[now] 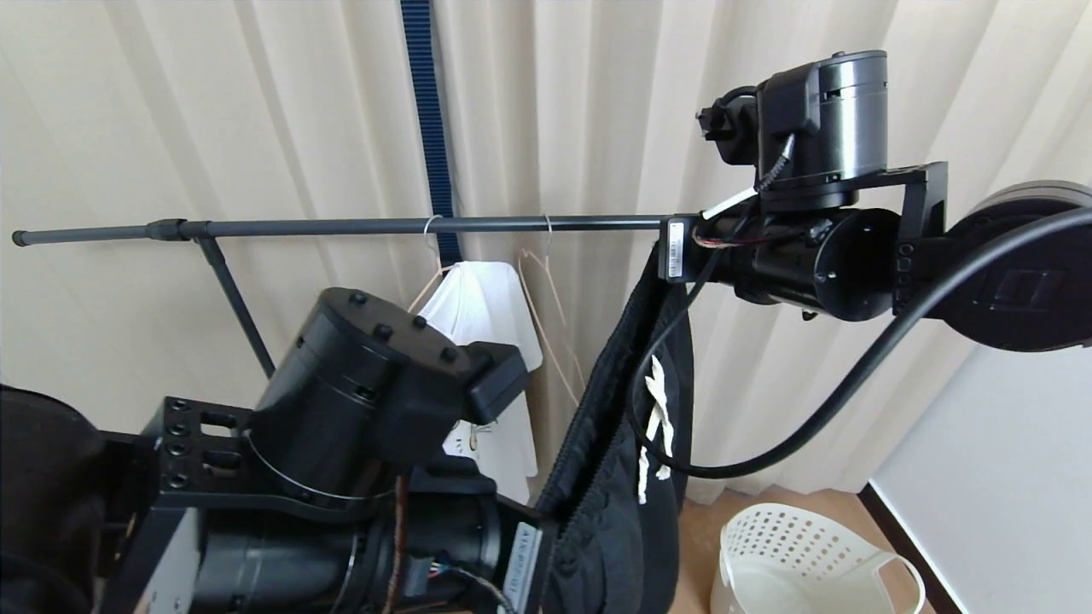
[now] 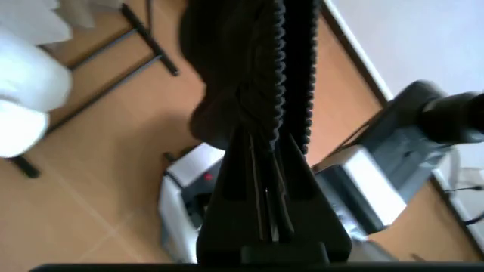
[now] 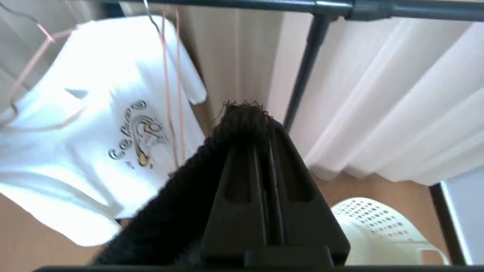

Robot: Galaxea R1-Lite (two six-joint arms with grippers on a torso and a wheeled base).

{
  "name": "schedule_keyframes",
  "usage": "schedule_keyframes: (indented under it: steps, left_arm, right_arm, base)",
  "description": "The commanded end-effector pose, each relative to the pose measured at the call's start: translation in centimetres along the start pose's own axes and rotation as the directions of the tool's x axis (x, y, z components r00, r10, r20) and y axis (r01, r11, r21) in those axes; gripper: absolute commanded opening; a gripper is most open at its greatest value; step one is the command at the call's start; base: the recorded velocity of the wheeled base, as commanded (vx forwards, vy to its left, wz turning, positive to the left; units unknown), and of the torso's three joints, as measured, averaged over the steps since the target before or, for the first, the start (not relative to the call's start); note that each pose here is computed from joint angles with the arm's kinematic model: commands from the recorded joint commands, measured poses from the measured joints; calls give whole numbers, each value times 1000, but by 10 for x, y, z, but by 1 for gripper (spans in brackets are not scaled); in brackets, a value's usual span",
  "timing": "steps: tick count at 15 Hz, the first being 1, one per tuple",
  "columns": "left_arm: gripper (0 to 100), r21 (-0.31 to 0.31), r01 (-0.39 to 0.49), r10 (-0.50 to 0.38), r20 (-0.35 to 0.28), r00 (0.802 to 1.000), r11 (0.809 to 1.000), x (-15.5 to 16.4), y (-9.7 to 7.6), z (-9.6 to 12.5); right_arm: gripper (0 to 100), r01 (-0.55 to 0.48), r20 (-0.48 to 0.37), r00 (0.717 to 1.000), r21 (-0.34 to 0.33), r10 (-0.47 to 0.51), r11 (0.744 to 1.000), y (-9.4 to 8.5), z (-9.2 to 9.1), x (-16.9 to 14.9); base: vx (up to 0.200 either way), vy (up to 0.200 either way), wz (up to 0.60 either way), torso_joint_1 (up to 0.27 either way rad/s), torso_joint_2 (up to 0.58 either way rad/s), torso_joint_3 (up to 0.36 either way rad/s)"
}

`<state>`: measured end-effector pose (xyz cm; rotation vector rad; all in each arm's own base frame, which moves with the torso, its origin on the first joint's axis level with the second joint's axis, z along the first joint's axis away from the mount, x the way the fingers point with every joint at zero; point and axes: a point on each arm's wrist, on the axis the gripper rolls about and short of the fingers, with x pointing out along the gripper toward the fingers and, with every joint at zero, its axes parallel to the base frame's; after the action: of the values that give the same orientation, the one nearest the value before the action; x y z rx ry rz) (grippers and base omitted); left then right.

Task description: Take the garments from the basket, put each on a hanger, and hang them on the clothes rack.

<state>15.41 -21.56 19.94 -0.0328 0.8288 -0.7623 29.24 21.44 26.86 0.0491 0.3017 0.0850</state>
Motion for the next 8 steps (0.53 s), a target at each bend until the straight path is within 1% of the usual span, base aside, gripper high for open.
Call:
schedule_keyframes:
  steps: [1, 2, 3, 4, 5, 6, 7, 8]
  left_arm:
    - [0, -18, 54, -54, -4, 999, 998, 23, -22, 2]
    - [0, -18, 64, -63, 12, 998, 998, 24, -24, 5]
    - [0, -17, 70, -69, 19, 997, 997, 24, -25, 5]
    - [0, -17, 70, -69, 19, 997, 997, 24, -25, 5]
    - [0, -17, 53, -53, 23, 998, 998, 23, -24, 4]
    - [0, -22, 18, -18, 28, 999, 1000, 24, -20, 3]
    - [0, -32, -51, 53, 43, 998, 998, 25, -11, 2]
    - [0, -44, -130, 132, 58, 990, 991, 26, 2, 3]
  right_arm:
    - [0, -6, -15, 1000, -6, 6, 1000, 10, -6, 11]
    - [0, -6, -14, 1000, -5, 6, 1000, 10, -6, 10]
    - [0, -6, -12, 1000, 9, 6, 1000, 9, -5, 9]
    - [0, -6, -12, 1000, 9, 6, 1000, 9, -5, 9]
    - [0, -7, -16, 1000, 16, 7, 1000, 9, -5, 7]
    - [0, -4, -11, 1000, 23, 4, 1000, 5, -2, 4]
    - [0, 8, -3, 1000, 32, -8, 999, -1, 1, 1]
    - [0, 22, 4, 1000, 37, -22, 999, -11, 5, -6]
  base:
    - [0, 0, 0, 0, 0, 0]
    - [0, 0, 0, 0, 0, 0]
    - [0, 0, 0, 0, 0, 0]
    - [0, 0, 0, 0, 0, 0]
    - [0, 0, 0, 0, 0, 0]
    - [0, 0, 0, 0, 0, 0]
    - [0, 0, 0, 0, 0, 0]
    - [0, 0, 0, 0, 0, 0]
